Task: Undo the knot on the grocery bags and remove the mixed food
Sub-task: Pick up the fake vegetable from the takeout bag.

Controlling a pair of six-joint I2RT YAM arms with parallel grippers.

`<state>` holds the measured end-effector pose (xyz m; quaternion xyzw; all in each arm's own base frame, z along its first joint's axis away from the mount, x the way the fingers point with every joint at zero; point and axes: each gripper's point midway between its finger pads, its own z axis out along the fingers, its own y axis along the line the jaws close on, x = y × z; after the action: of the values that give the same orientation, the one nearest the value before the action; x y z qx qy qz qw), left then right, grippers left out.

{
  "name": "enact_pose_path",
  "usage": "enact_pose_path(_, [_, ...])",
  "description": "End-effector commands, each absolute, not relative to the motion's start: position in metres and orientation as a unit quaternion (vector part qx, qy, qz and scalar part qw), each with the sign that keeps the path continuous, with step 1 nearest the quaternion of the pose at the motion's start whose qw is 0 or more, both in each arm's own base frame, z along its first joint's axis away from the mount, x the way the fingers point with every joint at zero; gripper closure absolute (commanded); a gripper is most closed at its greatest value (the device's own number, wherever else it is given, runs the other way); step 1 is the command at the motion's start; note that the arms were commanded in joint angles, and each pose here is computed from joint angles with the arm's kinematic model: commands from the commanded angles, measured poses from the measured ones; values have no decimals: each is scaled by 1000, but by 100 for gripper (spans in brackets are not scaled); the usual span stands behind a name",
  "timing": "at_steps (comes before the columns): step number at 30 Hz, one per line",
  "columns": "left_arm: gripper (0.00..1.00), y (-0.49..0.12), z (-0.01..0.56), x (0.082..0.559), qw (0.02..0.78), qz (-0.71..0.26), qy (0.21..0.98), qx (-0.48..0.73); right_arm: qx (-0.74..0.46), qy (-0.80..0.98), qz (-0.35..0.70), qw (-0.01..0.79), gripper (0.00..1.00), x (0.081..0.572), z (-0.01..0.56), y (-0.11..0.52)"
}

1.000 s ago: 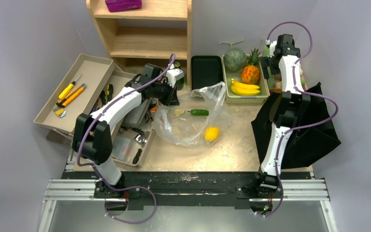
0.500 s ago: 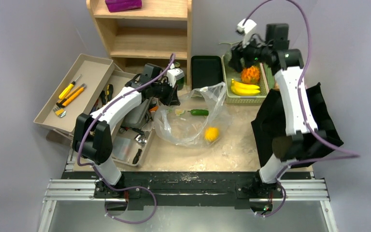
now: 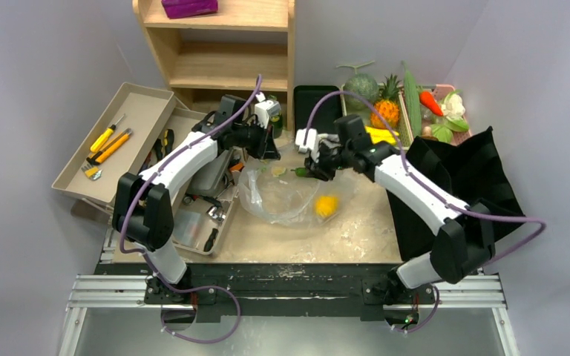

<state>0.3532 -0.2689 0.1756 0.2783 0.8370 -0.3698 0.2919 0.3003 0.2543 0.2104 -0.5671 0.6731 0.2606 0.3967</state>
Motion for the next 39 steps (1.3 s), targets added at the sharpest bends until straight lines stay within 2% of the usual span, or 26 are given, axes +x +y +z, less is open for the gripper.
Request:
enact_pose_path(1, [100,-276,201,364,314,-390,822,273,-610,626,104,476,78,347,187,258])
enact_pose_path(4, [100,-274,203,364,317,-385,823,274,-588,651,38,478,77,372,168,247])
enact_pose_path(10, [100,-271,199,366,314,-379,827,270,-578,672,-16,463,75,392,128,235])
enact_pose_path(21, [100,-273,196,378,304,-372,834,270,-602,690,39,399,56,389,70,235])
enact_pose_path(28, [100,-275,194,381,297,-374,836,268,-618,705,88,337,50,387,35,228])
enact_pose_path(31, [100,-275,194,383,297,-373,837,268,-625,707,118,310,56,382,29,231])
enact_pose_path(35, [100,-276,196,385,299,-372,836,272,-638,693,140,306,78,373,41,234])
enact_pose_path(37, [100,-275,195,385,299,-370,836,274,-632,687,150,326,85,374,66,240])
enact_pose_path(39, [100,-275,195,386,300,-368,837,273,-622,676,161,361,88,375,99,246])
